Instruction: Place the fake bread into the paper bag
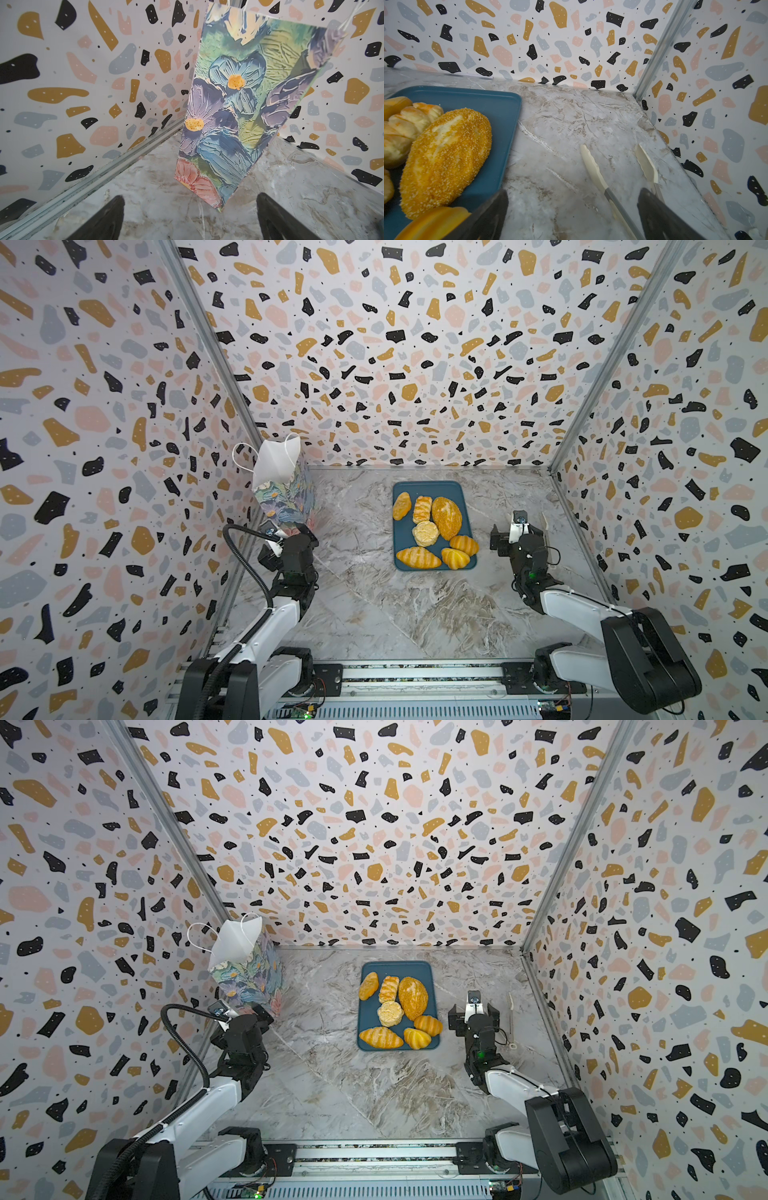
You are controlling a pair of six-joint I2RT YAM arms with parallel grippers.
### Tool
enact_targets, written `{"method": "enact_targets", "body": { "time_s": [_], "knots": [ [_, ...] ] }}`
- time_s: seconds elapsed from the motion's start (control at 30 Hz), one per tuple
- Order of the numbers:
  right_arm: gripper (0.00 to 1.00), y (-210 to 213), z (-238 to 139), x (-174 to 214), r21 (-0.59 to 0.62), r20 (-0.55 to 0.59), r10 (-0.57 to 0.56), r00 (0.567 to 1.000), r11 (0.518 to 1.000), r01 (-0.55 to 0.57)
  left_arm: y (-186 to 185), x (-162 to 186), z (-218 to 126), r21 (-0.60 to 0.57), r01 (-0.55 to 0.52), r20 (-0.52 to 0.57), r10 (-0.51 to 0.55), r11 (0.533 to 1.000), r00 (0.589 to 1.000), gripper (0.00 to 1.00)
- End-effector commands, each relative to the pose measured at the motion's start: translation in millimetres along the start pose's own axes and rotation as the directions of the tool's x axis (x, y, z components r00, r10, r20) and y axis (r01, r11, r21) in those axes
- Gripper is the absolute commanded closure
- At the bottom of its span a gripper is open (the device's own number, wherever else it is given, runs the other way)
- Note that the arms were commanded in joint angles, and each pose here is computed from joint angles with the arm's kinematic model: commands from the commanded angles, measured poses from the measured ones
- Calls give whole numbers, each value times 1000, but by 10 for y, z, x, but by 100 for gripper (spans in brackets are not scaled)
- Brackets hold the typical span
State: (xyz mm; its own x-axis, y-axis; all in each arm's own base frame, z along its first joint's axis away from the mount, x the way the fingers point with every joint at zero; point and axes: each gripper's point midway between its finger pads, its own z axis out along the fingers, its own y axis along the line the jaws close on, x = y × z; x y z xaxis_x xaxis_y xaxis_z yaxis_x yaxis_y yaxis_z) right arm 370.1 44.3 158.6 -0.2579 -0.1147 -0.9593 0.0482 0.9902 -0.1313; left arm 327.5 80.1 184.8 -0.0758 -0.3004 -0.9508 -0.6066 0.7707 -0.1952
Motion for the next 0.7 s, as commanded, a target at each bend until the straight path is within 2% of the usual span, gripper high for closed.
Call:
{"method": "enact_targets", "body": {
  "time_s": [0.0,0.17,0.67],
  "knots": [
    [1,53,-28,-131,-34,-31,33,999,999,-34,-60,-200,7,-18,16,-16,-16,1000,1000,1],
    [1,91,-87,-177,-69,-67,50,997,996,-55,-140,-355,-22,-17,-12,-64,11,1000,998,0],
    [1,299,-244,-369,-207,-141,115,983,968,-143,-398,-708,-155,92,40,-118,-29,995,993,1]
  ]
}}
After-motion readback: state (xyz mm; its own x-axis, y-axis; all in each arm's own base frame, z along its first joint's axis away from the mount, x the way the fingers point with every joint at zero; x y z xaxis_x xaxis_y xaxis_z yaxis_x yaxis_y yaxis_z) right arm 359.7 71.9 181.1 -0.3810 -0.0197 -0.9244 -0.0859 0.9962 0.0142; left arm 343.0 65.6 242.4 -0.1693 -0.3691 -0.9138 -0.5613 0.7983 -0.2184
